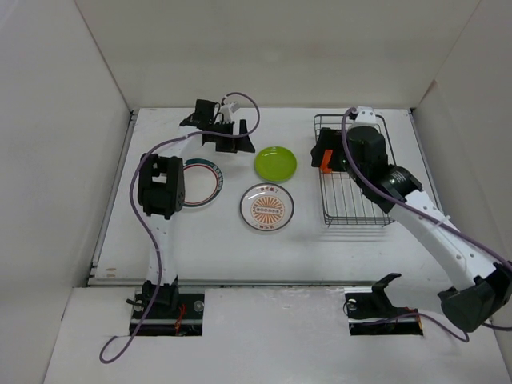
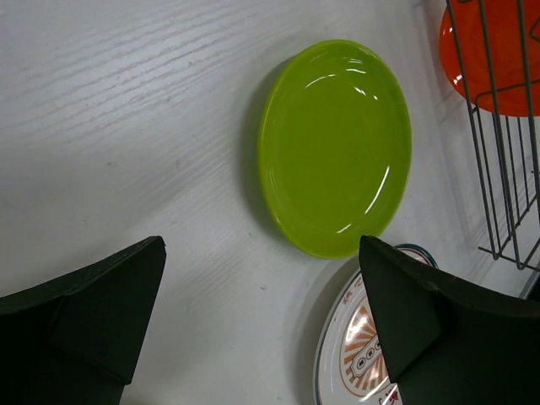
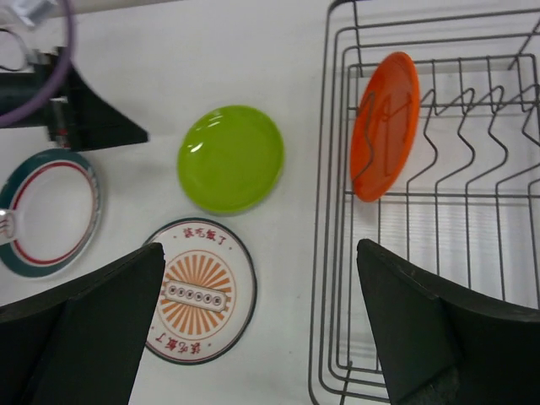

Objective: Load the plates into the dish rack

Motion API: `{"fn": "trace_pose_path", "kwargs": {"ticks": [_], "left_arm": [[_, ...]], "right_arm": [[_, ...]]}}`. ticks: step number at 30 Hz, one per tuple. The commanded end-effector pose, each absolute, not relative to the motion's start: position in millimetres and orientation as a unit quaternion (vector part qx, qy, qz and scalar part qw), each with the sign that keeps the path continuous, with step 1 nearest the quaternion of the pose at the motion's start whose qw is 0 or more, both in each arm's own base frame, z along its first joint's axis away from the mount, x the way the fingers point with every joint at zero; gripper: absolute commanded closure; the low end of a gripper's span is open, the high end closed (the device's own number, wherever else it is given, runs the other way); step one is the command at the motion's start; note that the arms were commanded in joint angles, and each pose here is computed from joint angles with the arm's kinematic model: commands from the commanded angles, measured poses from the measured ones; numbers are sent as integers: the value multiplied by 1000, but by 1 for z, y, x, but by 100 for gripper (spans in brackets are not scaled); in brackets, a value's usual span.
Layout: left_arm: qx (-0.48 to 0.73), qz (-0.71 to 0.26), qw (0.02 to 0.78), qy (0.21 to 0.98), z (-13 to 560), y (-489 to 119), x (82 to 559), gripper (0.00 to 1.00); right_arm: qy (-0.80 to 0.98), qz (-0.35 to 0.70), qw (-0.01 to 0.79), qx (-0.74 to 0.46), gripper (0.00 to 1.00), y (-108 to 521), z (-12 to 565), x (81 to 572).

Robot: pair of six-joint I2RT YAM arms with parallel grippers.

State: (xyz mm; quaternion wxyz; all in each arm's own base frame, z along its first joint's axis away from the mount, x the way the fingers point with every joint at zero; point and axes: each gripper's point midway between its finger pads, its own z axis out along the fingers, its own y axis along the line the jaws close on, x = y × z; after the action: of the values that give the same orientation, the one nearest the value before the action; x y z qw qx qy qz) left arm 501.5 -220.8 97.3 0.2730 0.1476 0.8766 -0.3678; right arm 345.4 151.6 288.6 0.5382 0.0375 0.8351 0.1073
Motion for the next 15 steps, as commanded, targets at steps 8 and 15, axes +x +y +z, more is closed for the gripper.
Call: {"fn": "trace_pose_path", "kwargs": {"ticks": [8, 15], "left_arm": [[188, -387, 239, 870, 90, -282, 496, 11], [182, -343, 226, 894, 56, -296, 490, 27]], "right_arm": [[811, 164, 562, 17, 0, 159, 312, 307], [823, 134, 551, 21, 0, 148, 303, 296]]}}
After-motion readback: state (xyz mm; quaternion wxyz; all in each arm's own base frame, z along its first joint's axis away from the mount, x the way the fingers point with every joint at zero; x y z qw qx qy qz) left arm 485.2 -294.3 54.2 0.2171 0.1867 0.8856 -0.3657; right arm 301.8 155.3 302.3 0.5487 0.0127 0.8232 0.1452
